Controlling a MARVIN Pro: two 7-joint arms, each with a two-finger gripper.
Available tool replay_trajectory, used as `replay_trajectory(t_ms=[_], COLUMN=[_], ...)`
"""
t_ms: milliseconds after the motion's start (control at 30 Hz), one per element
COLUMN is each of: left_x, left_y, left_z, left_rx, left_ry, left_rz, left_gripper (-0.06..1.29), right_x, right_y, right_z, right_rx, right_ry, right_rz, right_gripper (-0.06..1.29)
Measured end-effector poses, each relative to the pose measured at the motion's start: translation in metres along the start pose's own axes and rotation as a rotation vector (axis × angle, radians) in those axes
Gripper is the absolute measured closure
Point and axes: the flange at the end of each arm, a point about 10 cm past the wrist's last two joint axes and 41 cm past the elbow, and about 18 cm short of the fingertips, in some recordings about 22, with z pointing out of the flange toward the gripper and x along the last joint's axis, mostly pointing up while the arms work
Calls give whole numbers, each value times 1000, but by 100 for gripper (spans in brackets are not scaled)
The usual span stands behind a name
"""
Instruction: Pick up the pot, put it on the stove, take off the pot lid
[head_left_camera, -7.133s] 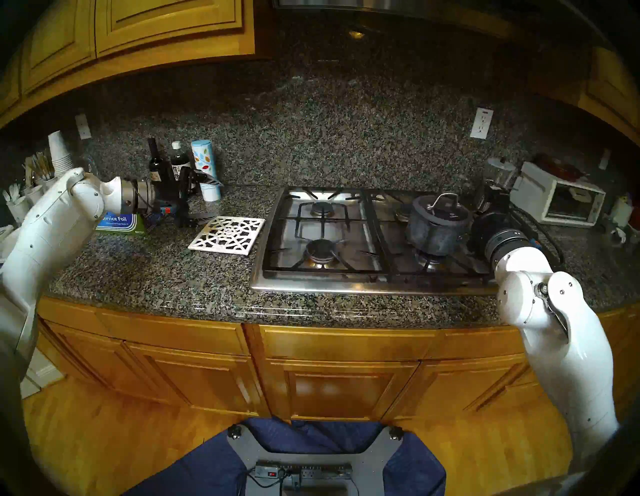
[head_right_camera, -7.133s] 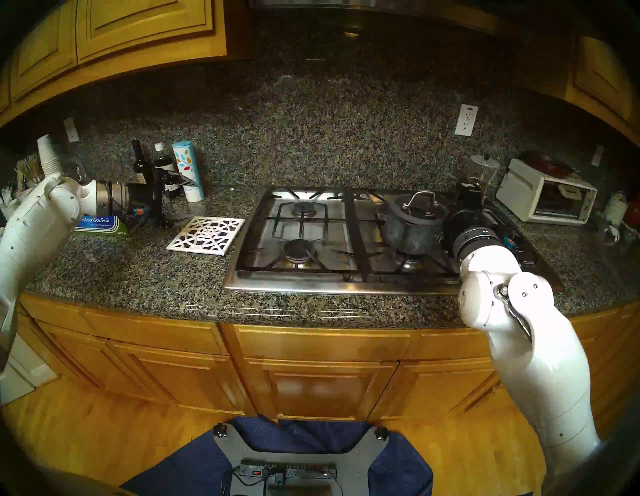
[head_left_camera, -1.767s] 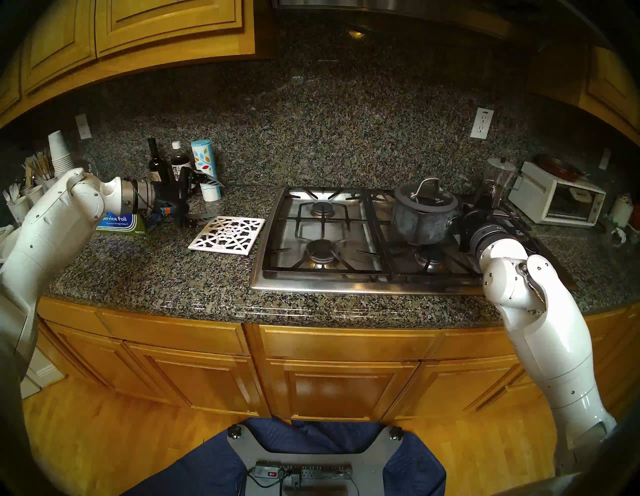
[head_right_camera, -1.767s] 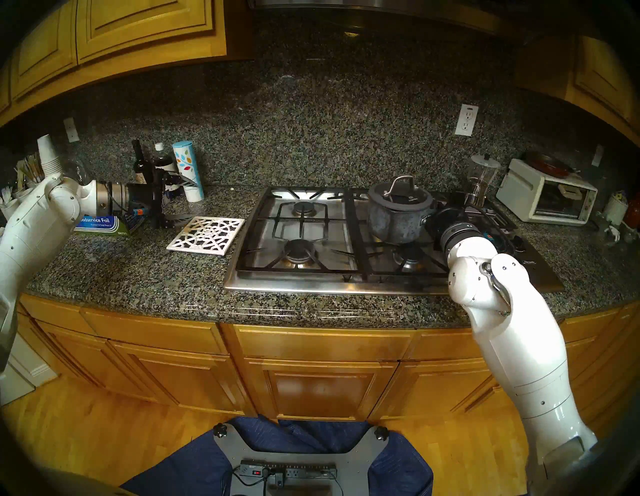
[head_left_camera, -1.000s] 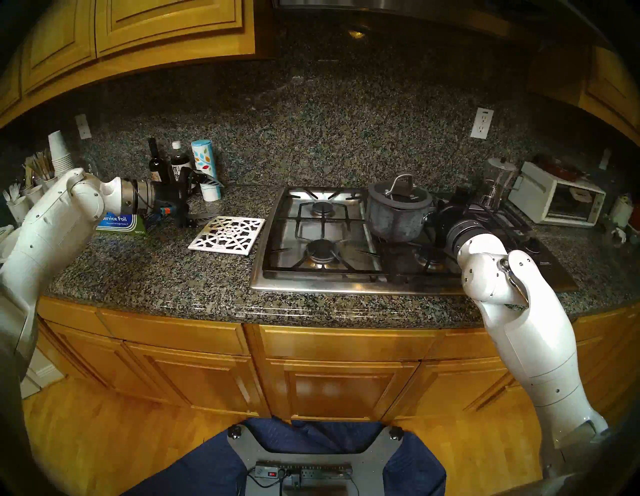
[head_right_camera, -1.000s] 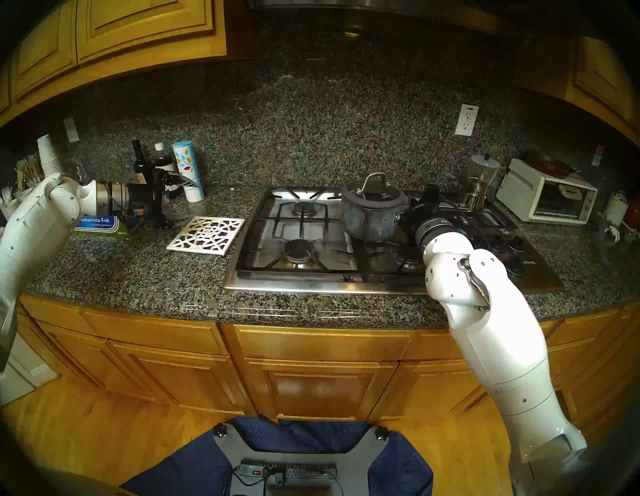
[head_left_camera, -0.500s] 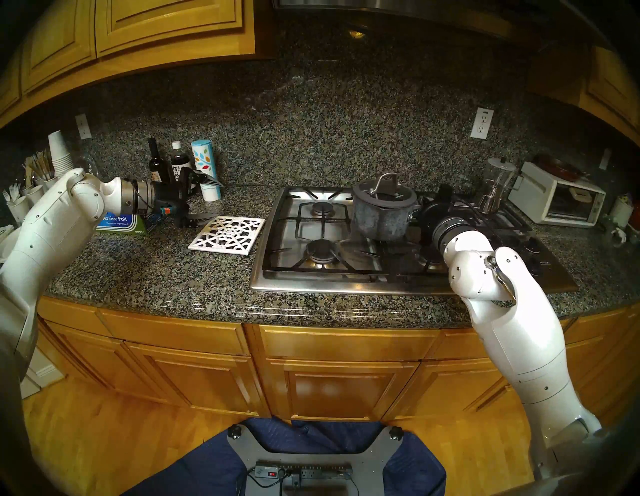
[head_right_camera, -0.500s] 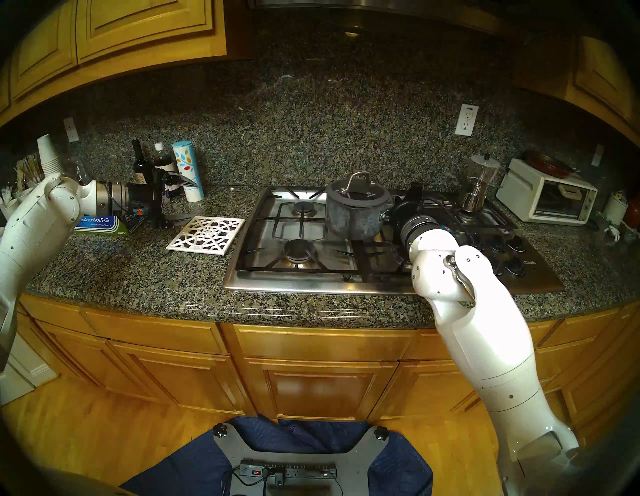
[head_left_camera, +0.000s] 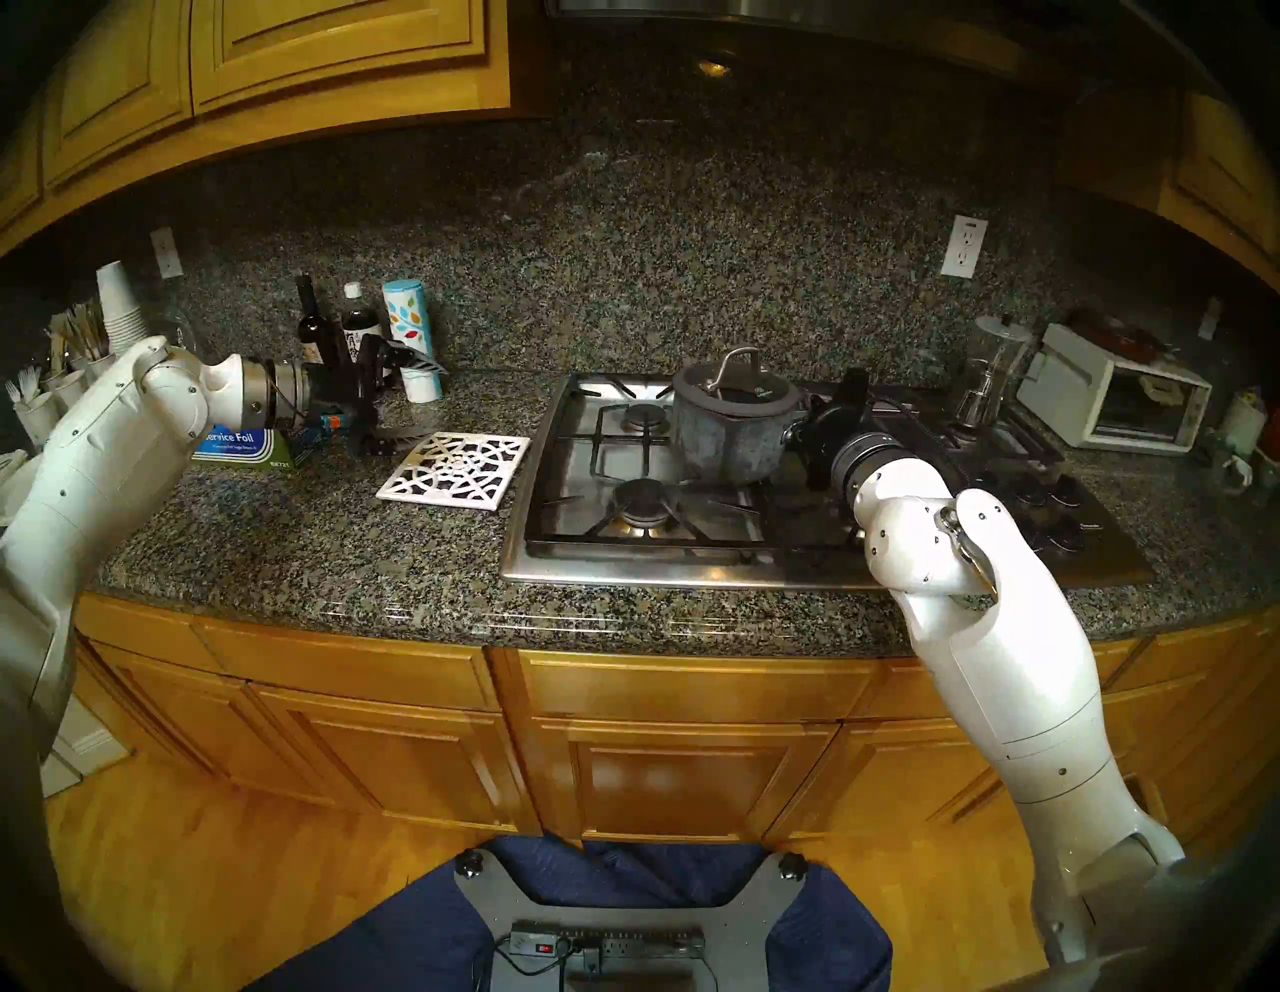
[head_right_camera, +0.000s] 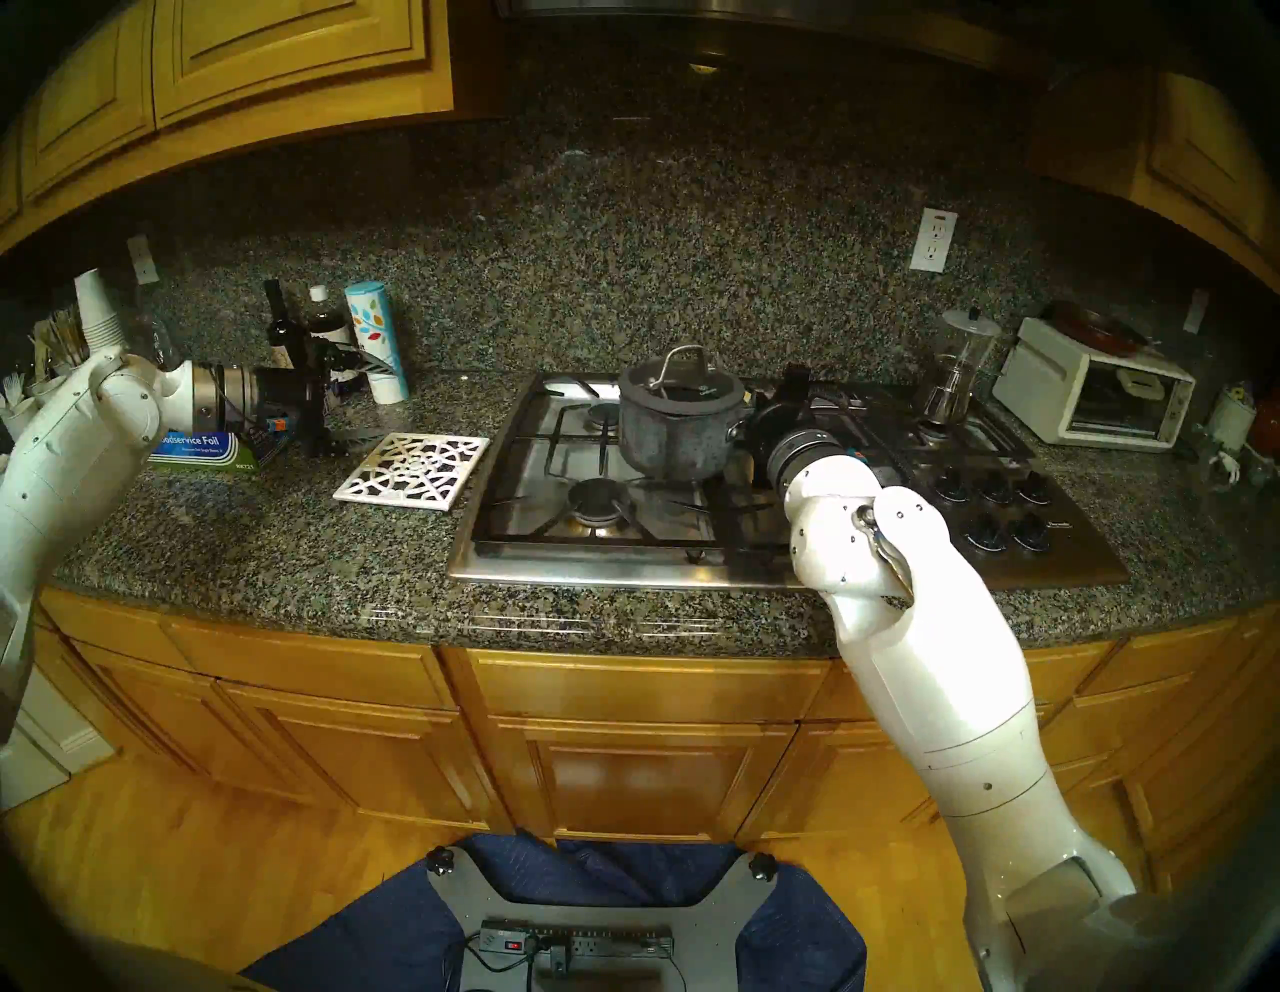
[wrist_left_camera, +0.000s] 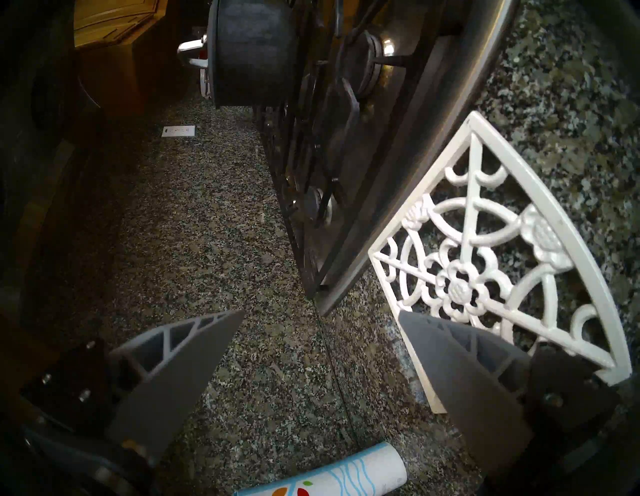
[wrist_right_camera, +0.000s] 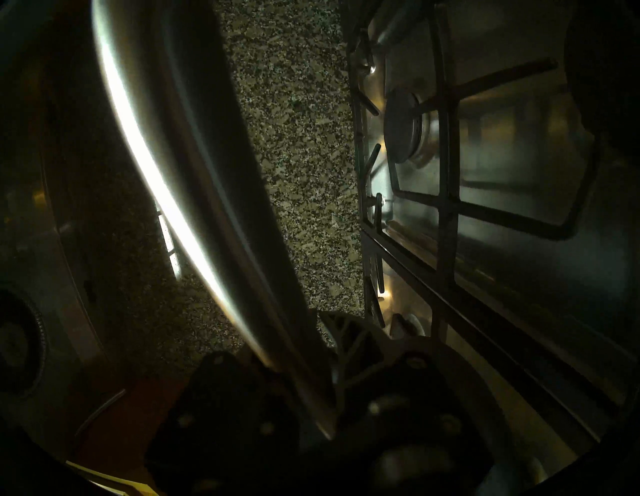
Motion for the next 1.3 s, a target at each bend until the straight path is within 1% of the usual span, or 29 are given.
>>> replay_trajectory(t_ms=[367, 667, 1300], left_x=[0, 0, 0], left_y=[0, 0, 0], left_z=[0, 0, 0], left_rx=[0, 0, 0], left_ry=[0, 0, 0], left_rz=[0, 0, 0], left_gripper=[2, 2, 2], right_x=[-28, -45, -67], right_y=[-1, 0, 13], right_z=[4, 5, 1], right_rx=[-1, -3, -16], right_ry=[-54, -80, -67], right_rz=[10, 15, 37], right_gripper=[115, 115, 115])
